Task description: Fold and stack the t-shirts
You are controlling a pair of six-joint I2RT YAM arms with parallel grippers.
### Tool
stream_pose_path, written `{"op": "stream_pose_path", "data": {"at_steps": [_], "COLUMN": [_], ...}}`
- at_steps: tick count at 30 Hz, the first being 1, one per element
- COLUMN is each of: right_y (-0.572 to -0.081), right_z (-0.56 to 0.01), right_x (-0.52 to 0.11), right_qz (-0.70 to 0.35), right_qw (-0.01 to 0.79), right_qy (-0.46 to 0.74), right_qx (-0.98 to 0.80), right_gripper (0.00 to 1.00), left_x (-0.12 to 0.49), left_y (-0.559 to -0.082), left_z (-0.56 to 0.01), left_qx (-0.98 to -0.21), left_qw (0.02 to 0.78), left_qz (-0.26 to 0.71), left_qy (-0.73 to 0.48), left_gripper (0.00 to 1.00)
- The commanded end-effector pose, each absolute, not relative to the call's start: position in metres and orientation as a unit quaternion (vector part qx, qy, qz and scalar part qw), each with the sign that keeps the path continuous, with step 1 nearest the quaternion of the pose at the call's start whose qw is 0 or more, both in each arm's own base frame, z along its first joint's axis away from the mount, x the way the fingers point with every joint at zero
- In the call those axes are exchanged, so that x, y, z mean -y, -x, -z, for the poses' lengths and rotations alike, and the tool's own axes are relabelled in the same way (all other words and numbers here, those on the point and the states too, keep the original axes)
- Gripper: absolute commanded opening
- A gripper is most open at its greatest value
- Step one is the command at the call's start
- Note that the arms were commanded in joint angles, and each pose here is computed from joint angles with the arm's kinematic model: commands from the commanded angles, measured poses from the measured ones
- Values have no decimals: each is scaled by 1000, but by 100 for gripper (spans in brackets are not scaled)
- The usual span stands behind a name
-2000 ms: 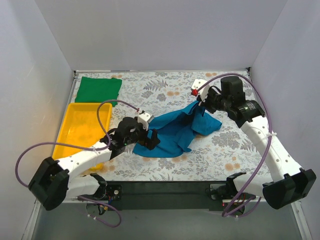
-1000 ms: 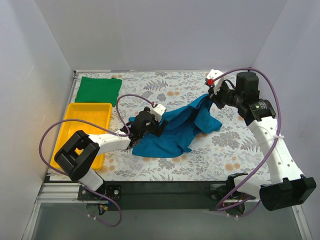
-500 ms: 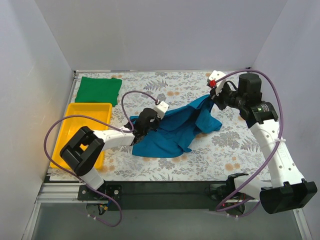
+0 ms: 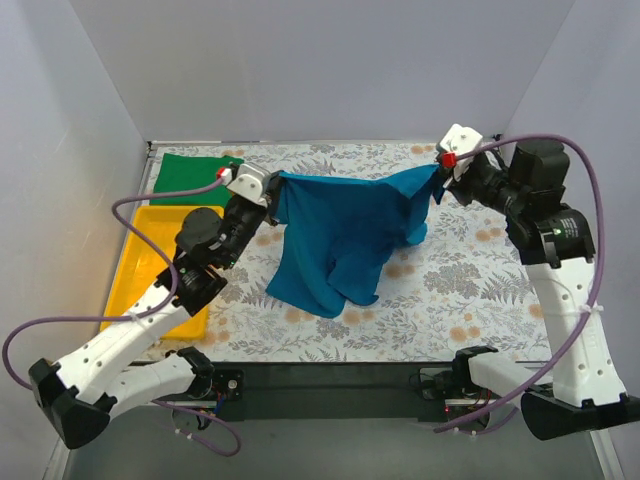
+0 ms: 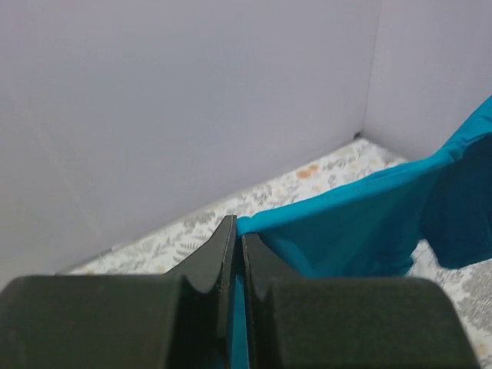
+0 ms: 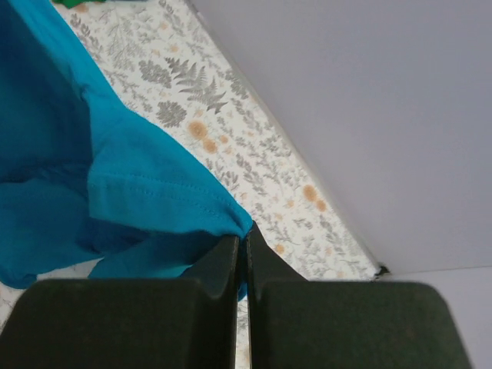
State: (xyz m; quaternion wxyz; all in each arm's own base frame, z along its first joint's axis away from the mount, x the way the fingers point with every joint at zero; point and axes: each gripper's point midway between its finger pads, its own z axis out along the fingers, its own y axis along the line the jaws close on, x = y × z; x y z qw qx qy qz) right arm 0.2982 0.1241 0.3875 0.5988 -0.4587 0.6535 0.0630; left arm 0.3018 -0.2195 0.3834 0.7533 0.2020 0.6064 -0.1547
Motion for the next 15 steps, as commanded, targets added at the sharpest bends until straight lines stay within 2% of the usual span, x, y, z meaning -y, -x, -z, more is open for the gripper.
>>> {"op": "stream_pose_path", "data": {"at_steps": [1,6,15], "right_y": [-269,-237,-198], "right_z": [-459,-524,-585], "right_x": [-117,-107,-92], "right_qz": [-23,13,61], "right_qw": [663,717,769], "right_qy": [463,453,430], "right_qx": [-588,-529,-469], "right_gripper": [1,1,1], "left_x": [213,202,189], "left_y": [-279,-247,-218], "left_z": [-426,-488,-541], "left_qx": [-574,-522,-478], "left_qw": [771,797,814], "left_qz": [183,233,269], "left_qy": [-207,-197,-192], "left_gripper": [0,0,0]}}
